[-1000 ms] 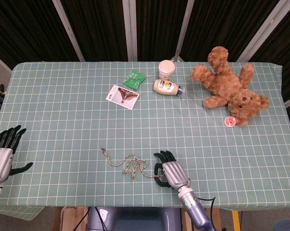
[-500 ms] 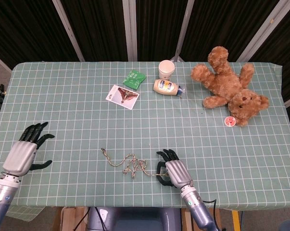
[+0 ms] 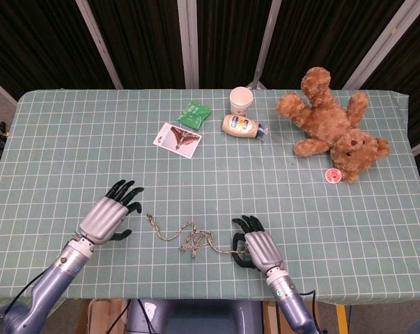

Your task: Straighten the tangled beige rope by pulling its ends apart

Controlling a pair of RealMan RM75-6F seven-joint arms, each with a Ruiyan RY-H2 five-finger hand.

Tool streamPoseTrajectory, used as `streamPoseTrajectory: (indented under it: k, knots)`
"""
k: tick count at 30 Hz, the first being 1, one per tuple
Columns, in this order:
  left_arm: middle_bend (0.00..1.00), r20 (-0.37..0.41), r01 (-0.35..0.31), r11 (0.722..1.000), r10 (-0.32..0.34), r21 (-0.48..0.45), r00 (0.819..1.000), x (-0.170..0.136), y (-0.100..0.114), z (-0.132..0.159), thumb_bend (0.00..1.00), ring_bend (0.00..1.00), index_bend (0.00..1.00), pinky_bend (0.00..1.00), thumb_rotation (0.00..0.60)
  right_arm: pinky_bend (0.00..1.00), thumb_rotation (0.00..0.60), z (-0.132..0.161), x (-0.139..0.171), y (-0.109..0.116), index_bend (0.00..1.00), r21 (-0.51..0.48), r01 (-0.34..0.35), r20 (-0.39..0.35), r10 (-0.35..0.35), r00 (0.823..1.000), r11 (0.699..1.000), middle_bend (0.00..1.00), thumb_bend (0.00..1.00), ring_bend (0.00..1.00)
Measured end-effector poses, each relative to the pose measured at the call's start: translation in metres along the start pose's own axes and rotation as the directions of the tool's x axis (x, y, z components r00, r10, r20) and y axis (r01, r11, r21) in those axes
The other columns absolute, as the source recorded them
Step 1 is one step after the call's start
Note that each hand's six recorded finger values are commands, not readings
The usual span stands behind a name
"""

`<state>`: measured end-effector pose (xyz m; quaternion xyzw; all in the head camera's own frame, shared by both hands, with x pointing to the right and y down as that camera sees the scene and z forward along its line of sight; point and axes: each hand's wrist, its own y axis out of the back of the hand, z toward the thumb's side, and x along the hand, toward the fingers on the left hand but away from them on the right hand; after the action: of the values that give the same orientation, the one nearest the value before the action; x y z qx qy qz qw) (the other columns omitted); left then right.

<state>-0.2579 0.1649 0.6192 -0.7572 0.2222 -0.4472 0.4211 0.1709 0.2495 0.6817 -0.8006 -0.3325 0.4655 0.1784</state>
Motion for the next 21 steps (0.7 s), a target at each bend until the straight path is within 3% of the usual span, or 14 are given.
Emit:
streamPoseTrajectory:
  k: [8,21]
  knots:
    - [0.12,0.057,0.039,0.999,-0.04,0.014,0.998,0.019,-0.024,0.035,0.3,0.0,0.47,0.0,0.6,0.0,0.6,-0.008,0.001,0.003,0.62,0.002,0.001,0.022,-0.001,1.0,1.0,0.17,0.43,0.0]
    - [0.12,0.061,0.103,0.993,-0.106,0.052,0.992,0.027,-0.053,0.051,0.38,0.0,0.5,0.0,0.6,0.0,0.6,-0.02,0.003,0.008,0.62,-0.001,0.007,0.049,-0.007,0.999,1.0,0.17,0.43,0.0]
